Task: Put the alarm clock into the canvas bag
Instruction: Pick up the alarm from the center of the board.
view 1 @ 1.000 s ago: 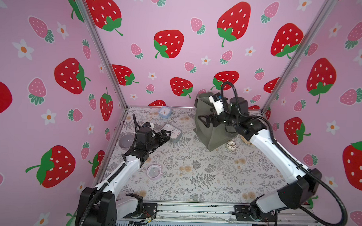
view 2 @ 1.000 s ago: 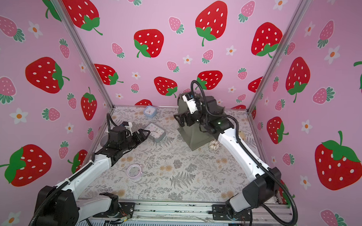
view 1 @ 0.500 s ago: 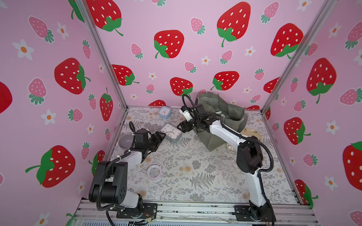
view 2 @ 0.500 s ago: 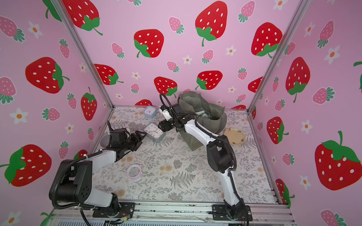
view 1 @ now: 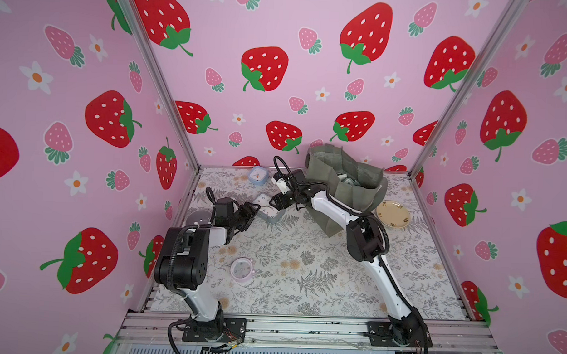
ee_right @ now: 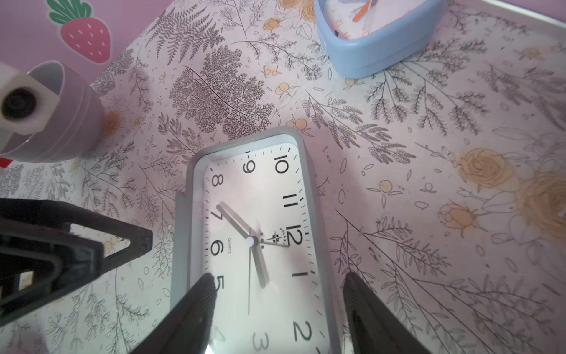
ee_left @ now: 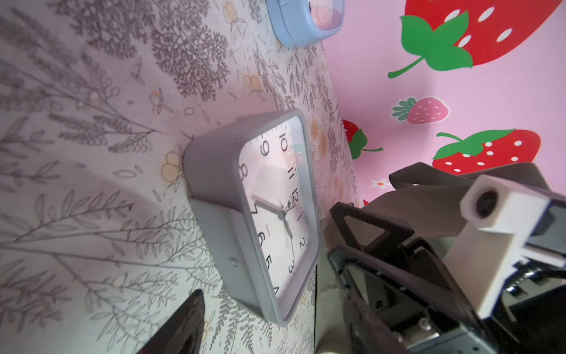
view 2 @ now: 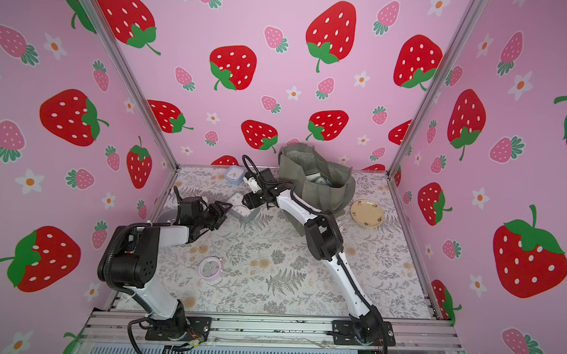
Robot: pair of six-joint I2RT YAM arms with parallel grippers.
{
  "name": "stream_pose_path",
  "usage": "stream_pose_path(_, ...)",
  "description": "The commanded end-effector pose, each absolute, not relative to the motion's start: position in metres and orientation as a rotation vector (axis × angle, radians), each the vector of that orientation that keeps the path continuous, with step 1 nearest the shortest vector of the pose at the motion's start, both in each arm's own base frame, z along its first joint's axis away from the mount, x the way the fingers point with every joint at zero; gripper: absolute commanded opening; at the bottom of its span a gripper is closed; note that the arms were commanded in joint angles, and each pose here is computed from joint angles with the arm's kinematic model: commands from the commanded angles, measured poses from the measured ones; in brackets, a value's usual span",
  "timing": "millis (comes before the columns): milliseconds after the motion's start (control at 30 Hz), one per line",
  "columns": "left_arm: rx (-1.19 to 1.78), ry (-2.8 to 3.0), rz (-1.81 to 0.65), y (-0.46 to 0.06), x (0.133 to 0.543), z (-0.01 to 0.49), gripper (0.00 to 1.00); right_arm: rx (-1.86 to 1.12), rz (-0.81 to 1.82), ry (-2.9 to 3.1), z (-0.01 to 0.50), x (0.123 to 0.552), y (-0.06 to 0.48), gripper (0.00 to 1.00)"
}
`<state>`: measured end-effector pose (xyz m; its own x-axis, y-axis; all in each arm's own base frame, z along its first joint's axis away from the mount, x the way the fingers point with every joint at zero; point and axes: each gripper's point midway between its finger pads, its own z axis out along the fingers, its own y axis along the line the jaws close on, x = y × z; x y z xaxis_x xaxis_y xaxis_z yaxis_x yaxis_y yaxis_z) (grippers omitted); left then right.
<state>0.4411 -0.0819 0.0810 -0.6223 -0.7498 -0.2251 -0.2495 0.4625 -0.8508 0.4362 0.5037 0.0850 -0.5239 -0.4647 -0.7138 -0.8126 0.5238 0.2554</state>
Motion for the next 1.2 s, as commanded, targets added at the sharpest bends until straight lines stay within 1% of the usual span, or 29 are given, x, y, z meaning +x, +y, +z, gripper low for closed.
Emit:
stream_pose_path(0,-0.809,2.092,-1.128,-0.083,0.457,0.090,0.72,-1.051,0.795,2.167,0.087,0.435,0.510,0.71)
stream_pose_path(267,-0.787,2.111,-1.109,-0.083,0.463,0.083,0.74,-1.087,0.845,2.209,0.061,0.425,0.513,0.71)
stream_pose_path(367,-0.774,2.128,-1.083,-0.082,0.464,0.082,0.77,-1.117,0.880,2.226,0.055,0.416,0.514,0.69)
stream_pose_path(533,-0.775,2.147,-1.081,-0.082,0.462,0.075,0.78,-1.158,0.879,2.264,0.049,0.400,0.507,0.67)
stream_pose_path(800,-0.818,2.164,-0.971,-0.058,0.442,0.073,0.81,-1.163,0.947,2.244,0.061,0.380,0.499,0.65)
stream_pose_path(933,-0.848,2.164,-0.962,-0.050,0.439,0.067,0.81,-1.171,1.012,2.247,0.066,0.369,0.500,0.62)
stream_pose_path(1033,-0.833,2.172,-0.993,-0.053,0.445,0.065,0.80,-1.138,1.040,2.224,0.075,0.371,0.504,0.62)
stream_pose_path(1167,-0.822,2.182,-1.037,-0.058,0.450,0.061,0.76,-1.058,1.061,2.235,0.086,0.378,0.506,0.67)
